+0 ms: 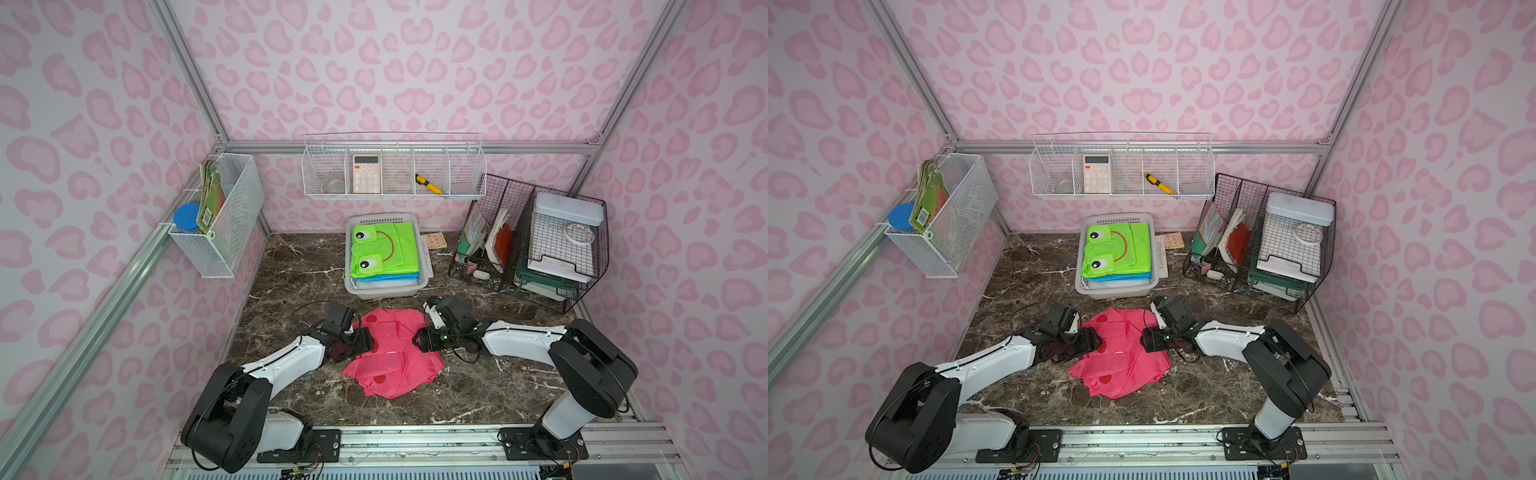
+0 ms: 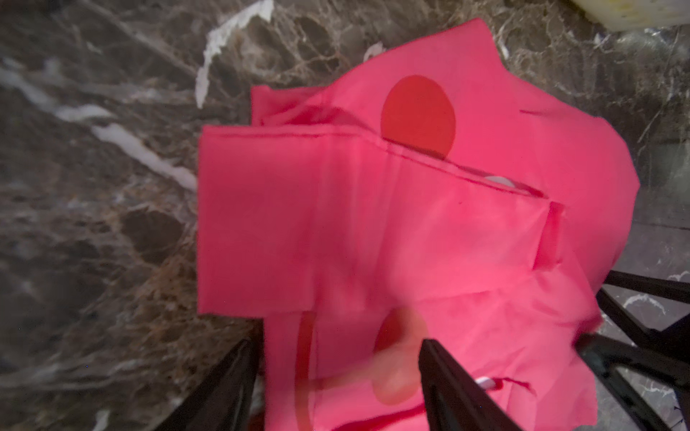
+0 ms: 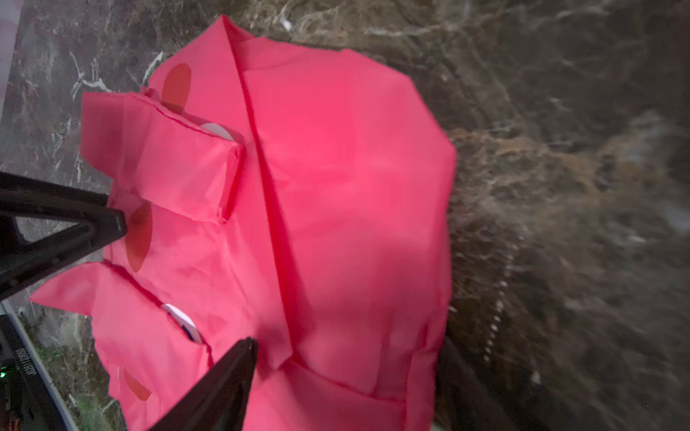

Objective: Put the folded raincoat in the basket
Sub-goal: Move the raincoat to the center of the board, then pick up the raincoat from the center of the board.

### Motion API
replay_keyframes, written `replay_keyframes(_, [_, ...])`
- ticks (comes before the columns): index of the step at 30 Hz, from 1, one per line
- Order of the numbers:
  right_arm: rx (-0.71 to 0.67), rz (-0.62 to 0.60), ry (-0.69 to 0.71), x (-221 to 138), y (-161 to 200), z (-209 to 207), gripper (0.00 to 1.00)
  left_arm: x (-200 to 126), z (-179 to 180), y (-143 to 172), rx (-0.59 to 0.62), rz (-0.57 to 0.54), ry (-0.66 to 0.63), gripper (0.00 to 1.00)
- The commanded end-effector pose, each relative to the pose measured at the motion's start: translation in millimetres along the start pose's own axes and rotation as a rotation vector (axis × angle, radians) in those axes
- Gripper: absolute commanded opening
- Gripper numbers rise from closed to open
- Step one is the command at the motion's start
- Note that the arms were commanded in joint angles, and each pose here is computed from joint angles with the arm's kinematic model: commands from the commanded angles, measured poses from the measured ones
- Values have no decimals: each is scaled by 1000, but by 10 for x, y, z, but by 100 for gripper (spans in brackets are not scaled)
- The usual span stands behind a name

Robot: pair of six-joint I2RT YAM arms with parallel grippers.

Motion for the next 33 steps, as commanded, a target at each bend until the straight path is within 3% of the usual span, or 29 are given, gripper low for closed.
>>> replay_keyframes(1, [-2,6,12,53,20,19,76,77,89,129,-25,73,-37,67])
replay_keyframes(6, [4,11,-4,78,52,61,65,131,84,137,-26,82,-34,54])
replay_keyframes(14, [-4,-9,-10,23,38,137,27,97,99,156,-24,82,-54,24])
replay_keyframes(23, [-25,-50,-36,-157,-68,326,17,-173,-4,92,-12,35,-35,2])
replay_keyframes(33, [-71,-186,-98,-596,-393,660,17,-882,-194,-144,36,-137,-36,0])
Point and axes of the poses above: each gripper's point midway between its finger pads, its own x axis out along the fingers, its own z axis along the line the jaws close on, y = z × x, the point moved 7 cm from there along -x, back along the fingers, and after that the axes turned 7 degrees about x, right-handed, at the moved point
